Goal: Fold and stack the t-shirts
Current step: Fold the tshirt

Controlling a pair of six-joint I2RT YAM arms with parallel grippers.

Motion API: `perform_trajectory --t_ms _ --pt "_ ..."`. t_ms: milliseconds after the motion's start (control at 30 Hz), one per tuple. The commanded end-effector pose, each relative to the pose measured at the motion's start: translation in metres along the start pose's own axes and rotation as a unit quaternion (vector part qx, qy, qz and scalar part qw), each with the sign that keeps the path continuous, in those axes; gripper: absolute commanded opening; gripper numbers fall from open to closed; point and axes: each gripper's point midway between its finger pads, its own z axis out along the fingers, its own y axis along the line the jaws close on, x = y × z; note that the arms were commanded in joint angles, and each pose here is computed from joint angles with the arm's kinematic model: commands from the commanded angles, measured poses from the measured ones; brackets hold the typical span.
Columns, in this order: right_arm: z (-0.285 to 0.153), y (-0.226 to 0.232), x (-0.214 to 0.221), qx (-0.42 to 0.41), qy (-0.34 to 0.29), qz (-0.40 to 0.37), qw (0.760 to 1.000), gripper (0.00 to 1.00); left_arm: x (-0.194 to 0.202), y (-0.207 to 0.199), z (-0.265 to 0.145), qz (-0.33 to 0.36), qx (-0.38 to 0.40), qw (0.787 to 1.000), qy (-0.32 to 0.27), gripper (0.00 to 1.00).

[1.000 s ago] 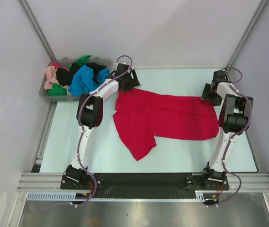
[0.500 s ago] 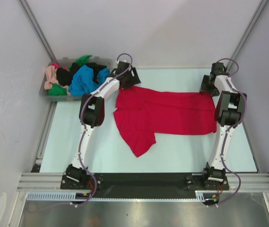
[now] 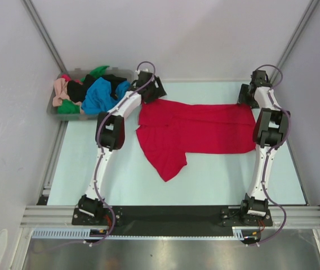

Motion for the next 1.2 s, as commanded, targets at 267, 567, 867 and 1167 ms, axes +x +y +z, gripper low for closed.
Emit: perform_trajectory --t_ms 267,567,867,1167 --pt "-0.177 0.002 -0.116 0.001 -0.209 0.019 0.978 1.0 -0.14 -0.122 -0.195 0.118 0.149 0.968 -0.165 0.88" --pt "-0.245 -0.012 -0.004 -0.062 -0.22 0.16 0.96 1.0 -0.005 -0.099 -0.292 0.088 0.137 0.984 -0.075 0.88" --pt "-0.229 -0.078 0.133 0.011 -0.137 0.311 0.94 1.0 0.16 -0.005 -0.348 -0.148 0.063 0.986 -0.039 0.86" --pt "-0.187 -0.089 0.173 0.014 -0.073 0.371 0.926 0.94 0.28 0.014 -0.324 -0.244 -0.038 0.965 0.088 0.8"
